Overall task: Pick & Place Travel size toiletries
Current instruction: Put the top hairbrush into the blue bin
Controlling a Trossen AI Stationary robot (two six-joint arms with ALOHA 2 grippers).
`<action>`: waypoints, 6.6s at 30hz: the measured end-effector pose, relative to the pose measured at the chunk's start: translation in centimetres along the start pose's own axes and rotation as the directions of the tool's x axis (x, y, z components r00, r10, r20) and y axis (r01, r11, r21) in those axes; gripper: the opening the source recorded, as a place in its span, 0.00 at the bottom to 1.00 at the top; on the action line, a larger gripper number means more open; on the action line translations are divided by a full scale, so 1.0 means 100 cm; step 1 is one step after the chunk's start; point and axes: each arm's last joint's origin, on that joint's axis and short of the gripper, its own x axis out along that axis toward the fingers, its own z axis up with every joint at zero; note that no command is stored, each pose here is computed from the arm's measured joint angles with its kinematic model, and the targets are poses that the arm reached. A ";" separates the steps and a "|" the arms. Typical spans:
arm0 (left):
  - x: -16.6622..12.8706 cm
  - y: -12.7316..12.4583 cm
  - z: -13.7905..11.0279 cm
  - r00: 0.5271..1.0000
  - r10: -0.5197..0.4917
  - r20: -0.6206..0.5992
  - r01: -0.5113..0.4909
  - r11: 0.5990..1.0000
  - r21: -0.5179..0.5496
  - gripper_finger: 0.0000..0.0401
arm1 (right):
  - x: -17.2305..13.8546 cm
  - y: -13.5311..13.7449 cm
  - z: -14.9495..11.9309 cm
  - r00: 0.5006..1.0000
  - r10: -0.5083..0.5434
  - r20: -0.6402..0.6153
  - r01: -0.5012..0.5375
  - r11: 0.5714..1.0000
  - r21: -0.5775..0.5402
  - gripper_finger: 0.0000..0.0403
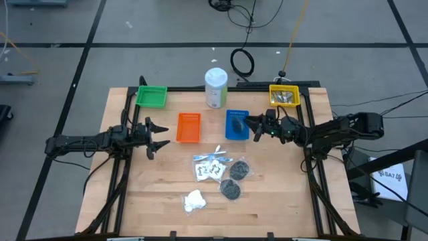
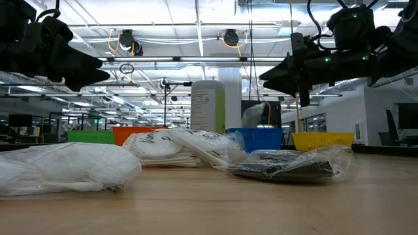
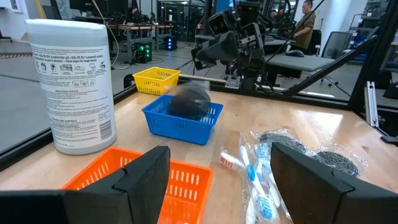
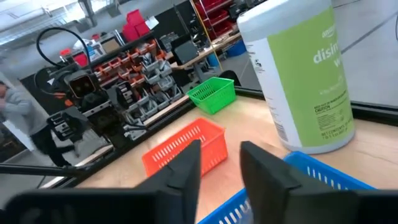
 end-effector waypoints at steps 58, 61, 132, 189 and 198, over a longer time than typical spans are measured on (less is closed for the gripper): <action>0.000 0.000 0.000 1.000 0.000 0.000 0.000 1.000 0.000 0.68 | -0.073 0.092 -0.102 0.687 -0.036 -0.725 0.386 0.864 0.323 0.49; 0.000 0.000 0.000 1.000 0.000 0.000 0.000 1.000 0.000 0.68 | -0.071 0.089 -0.104 0.671 -0.042 -0.741 0.393 0.867 0.306 0.49; 0.000 0.000 0.000 1.000 0.000 0.000 0.000 1.000 0.000 0.68 | -0.013 0.108 -0.064 0.931 0.314 -0.187 -0.300 0.949 0.103 0.00; 0.000 0.000 0.000 1.000 0.000 0.000 0.000 1.000 0.000 0.68 | 0.015 0.037 -0.059 0.945 -0.284 -0.165 0.253 0.950 -0.185 0.18; 0.000 0.000 0.000 1.000 0.000 0.000 0.000 1.000 0.000 0.68 | 0.016 0.039 -0.056 0.953 -0.271 -0.135 0.243 0.950 -0.196 0.45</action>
